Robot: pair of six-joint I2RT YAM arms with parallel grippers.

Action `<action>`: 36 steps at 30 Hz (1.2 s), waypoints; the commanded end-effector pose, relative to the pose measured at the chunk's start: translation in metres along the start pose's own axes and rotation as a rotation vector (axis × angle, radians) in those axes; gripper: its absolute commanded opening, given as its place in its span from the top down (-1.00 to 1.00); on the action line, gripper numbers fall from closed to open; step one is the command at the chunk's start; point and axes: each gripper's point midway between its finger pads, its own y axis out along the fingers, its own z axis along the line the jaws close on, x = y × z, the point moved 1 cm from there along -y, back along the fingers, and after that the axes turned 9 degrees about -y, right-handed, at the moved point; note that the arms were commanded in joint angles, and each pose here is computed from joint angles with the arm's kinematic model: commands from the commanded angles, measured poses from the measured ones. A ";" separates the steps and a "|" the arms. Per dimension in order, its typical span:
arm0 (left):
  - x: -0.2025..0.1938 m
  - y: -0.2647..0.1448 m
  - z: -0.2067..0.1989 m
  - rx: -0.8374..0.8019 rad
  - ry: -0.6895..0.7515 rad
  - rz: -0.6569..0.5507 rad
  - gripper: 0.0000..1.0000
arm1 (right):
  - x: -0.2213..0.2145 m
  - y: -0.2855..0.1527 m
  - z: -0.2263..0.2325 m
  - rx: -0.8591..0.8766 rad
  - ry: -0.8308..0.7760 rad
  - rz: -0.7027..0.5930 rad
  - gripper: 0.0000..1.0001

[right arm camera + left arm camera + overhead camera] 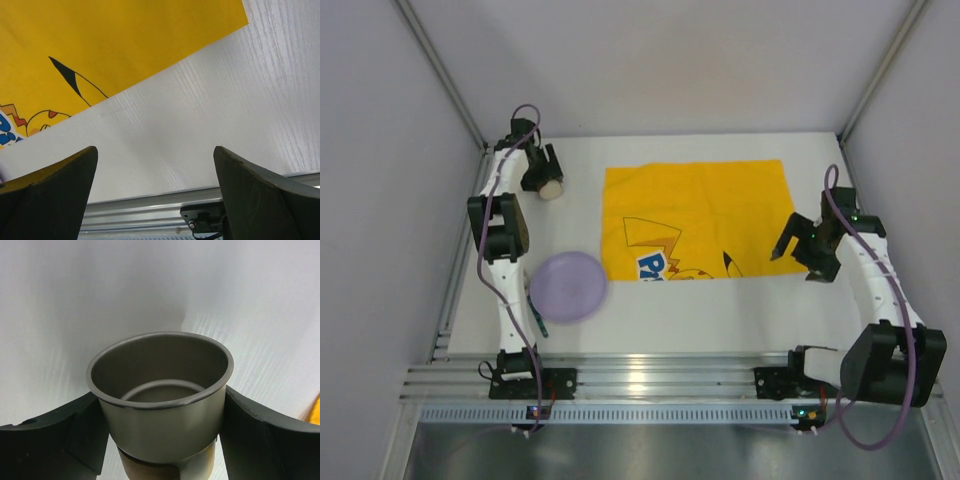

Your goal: Set the dinner table for one person

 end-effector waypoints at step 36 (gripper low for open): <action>-0.271 -0.469 -0.255 -1.915 0.248 0.803 1.00 | 0.096 -0.222 0.253 1.277 -0.314 -0.314 -0.99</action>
